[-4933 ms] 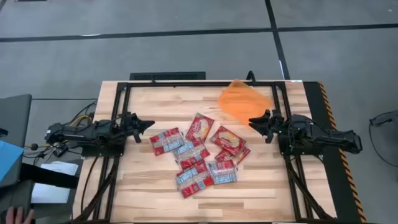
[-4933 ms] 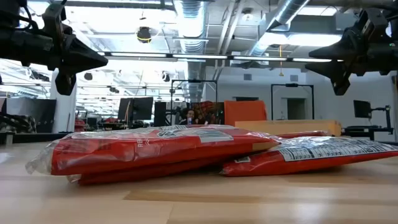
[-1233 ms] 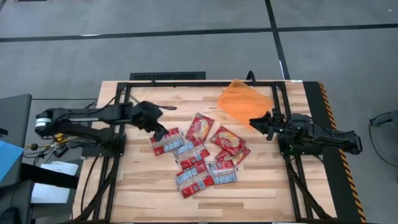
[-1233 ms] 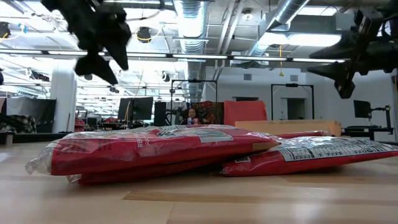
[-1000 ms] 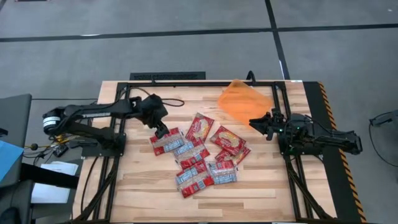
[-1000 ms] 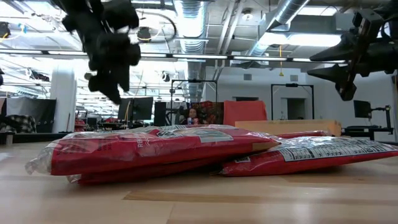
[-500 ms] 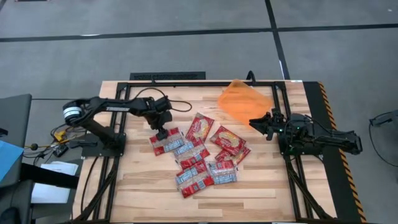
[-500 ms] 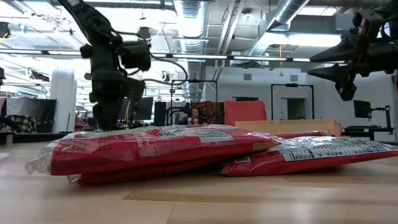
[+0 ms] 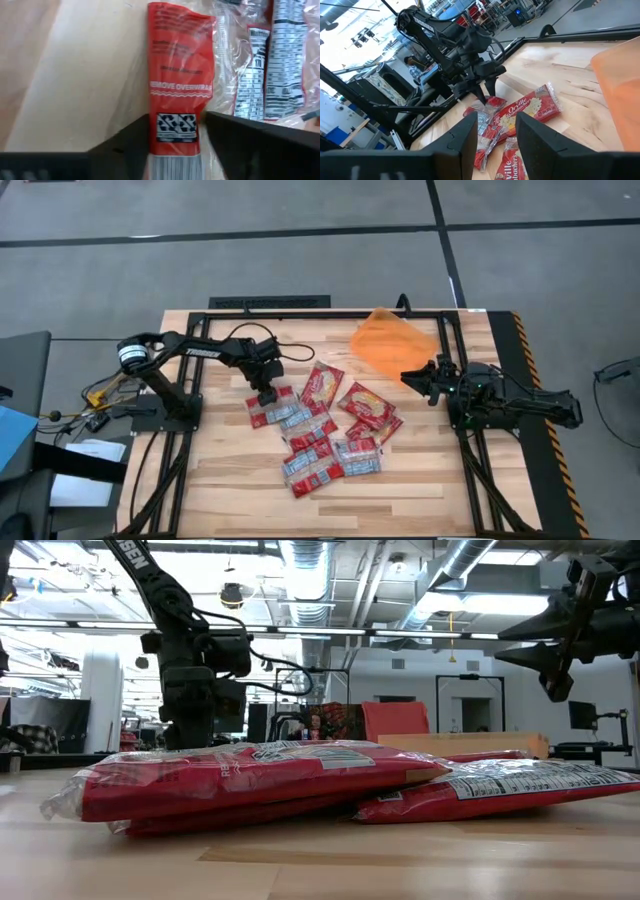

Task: Sort popcorn bags into baskets
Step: Put the popcorn bag into the orange transparent bin

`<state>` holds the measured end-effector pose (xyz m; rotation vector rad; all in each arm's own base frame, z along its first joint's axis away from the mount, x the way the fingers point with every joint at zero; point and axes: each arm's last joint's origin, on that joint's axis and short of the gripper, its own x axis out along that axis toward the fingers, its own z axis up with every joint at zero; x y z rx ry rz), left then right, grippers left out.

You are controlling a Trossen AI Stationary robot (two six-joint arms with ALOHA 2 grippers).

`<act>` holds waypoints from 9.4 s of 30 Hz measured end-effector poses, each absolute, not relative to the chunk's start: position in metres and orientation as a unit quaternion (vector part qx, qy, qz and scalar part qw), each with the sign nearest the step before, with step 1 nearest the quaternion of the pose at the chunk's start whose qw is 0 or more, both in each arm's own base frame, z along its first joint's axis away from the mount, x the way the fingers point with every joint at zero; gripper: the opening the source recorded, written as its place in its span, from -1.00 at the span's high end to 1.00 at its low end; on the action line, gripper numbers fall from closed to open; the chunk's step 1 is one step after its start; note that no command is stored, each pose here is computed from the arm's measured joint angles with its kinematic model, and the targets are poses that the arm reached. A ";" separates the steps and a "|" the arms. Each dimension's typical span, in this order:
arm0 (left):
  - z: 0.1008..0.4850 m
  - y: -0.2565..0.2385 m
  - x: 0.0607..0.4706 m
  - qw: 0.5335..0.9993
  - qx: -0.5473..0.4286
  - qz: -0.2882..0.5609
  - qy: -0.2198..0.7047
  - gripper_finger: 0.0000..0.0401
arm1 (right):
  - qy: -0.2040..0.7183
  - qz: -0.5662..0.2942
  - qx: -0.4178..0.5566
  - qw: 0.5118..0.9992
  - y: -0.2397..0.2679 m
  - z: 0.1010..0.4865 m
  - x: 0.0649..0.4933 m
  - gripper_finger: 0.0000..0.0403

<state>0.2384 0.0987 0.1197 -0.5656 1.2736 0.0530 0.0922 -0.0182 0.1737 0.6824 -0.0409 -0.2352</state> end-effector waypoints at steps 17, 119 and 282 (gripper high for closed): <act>0.138 0.101 0.252 0.726 -0.368 0.047 0.579 0.97 | -0.036 -0.110 0.332 0.936 -0.018 0.177 0.092 0.35; 0.260 0.268 0.487 0.913 -0.338 0.094 0.207 -0.10 | -0.151 -0.140 0.282 0.937 -0.025 0.198 0.088 0.41; 0.228 0.140 0.468 0.913 -0.380 0.145 0.032 1.00 | 0.224 -0.344 0.323 0.853 -0.059 0.264 0.112 0.90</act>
